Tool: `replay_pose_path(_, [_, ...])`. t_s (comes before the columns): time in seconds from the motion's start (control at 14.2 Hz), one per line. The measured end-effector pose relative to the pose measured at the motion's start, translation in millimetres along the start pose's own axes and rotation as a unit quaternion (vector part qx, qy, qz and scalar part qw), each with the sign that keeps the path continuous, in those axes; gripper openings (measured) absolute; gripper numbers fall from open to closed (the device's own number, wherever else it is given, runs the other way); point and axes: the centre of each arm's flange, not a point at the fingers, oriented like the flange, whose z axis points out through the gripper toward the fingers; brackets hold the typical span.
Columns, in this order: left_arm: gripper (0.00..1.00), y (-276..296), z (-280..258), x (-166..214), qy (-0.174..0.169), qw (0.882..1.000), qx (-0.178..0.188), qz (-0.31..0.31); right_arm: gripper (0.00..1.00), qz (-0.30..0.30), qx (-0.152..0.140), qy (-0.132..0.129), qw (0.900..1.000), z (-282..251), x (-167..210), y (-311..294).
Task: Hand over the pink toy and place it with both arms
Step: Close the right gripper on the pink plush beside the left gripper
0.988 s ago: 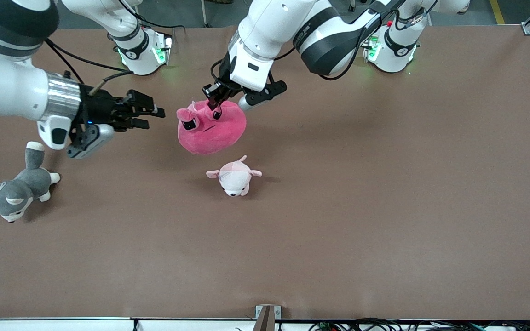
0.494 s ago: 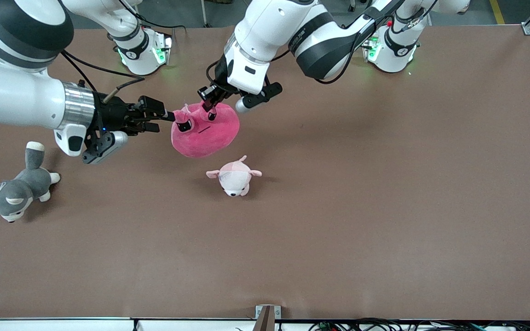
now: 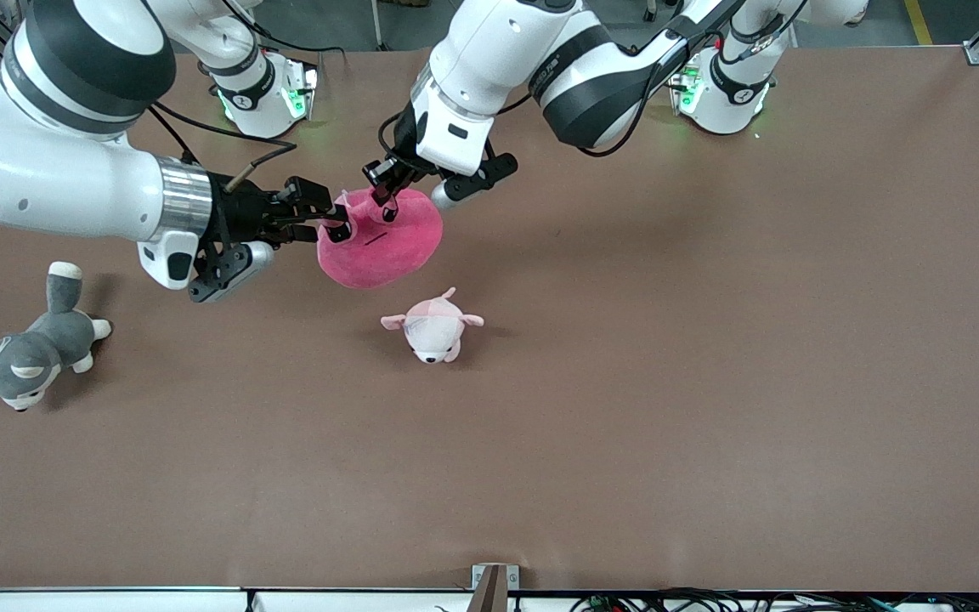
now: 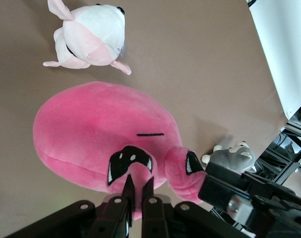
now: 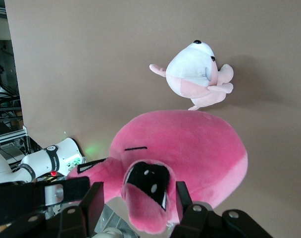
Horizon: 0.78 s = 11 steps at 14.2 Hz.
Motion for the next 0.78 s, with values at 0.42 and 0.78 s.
replay_pose_path(0.42, [0.09, 0.4, -0.6, -0.2, 0.0, 1.0, -0.001, 0.0, 0.67, 0.005, -0.01, -0.01, 1.0, 11.0, -0.7, 6.3])
replay_pose_path(0.78, [0.09, 1.2, -1.6, -0.1, 0.0, 1.0, -0.002, 0.0, 0.66, 0.0, -0.022, -0.022, 1.0, 23.6, -2.5, 3.1])
